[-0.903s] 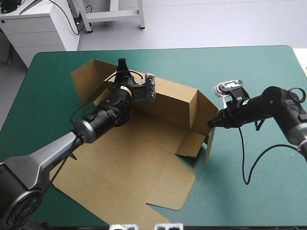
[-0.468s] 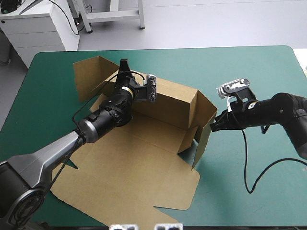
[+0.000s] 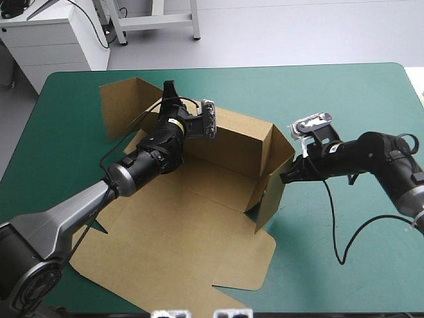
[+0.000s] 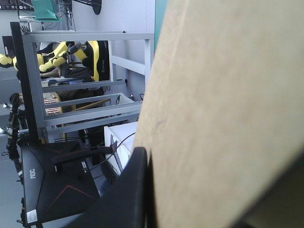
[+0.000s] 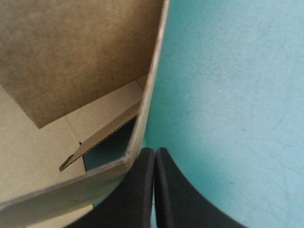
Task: Fold the box
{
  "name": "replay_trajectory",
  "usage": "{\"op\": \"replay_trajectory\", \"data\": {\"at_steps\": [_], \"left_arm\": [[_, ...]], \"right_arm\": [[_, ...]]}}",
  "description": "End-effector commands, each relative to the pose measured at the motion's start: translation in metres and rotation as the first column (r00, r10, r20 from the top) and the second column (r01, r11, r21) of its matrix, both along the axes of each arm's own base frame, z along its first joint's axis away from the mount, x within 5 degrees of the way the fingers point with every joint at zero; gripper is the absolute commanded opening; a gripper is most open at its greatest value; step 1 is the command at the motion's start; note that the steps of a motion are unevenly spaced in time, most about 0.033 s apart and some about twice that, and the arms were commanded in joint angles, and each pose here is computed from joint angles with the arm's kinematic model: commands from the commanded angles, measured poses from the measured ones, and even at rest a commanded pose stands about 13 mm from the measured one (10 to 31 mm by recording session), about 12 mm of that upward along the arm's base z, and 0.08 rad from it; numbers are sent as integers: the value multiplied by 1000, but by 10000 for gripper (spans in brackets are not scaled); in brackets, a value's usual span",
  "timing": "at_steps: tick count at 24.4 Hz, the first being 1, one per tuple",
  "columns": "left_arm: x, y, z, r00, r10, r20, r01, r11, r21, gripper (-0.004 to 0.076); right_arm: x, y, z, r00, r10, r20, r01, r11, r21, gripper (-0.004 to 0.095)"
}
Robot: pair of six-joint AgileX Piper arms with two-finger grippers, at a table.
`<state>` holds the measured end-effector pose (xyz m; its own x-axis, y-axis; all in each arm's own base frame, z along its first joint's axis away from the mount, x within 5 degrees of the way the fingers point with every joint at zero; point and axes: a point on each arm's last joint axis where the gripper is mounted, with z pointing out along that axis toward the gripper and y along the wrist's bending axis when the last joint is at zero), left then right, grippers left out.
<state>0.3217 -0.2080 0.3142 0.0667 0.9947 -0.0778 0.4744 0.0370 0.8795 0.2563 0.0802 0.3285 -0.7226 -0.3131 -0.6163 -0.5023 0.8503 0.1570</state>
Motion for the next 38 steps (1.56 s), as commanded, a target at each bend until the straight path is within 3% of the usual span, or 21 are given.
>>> {"op": "replay_trajectory", "data": {"at_steps": [1,8,12,15,18,21,22,26,34,38], "left_arm": [[-5,-2,24,999,33,-5,-33,984,-175,-8],[-3,-4,49,998,51,28,-44,973,-226,-8],[-3,-4,48,995,-86,58,84,996,35,-8],[-2,-3,48,992,-109,63,103,991,81,-8],[-2,-4,49,991,-117,67,111,990,81,-8],[-2,-4,48,988,-142,64,133,983,130,-8],[-3,-4,47,987,-153,57,144,979,144,-8],[-5,-7,44,977,-213,10,208,962,174,-8],[-6,-19,34,942,-330,58,326,943,69,-8],[-3,-12,20,940,-337,46,334,940,62,-8]], "right_arm": [[-3,16,12,993,25,118,-30,999,36,-4],[-6,37,17,984,35,172,-50,995,85,-4],[-5,41,19,978,36,204,-55,995,89,-4],[-5,41,18,974,67,215,-82,995,63,-2],[-9,42,15,970,134,202,-141,990,20,138],[-10,42,14,972,144,184,-150,988,21,348],[-11,43,15,974,140,178,-149,988,40,377],[-13,47,17,980,122,155,-142,983,121,383],[-11,45,16,986,84,144,-101,988,118,373],[-7,43,18,986,28,161,-49,991,124,373]]}}
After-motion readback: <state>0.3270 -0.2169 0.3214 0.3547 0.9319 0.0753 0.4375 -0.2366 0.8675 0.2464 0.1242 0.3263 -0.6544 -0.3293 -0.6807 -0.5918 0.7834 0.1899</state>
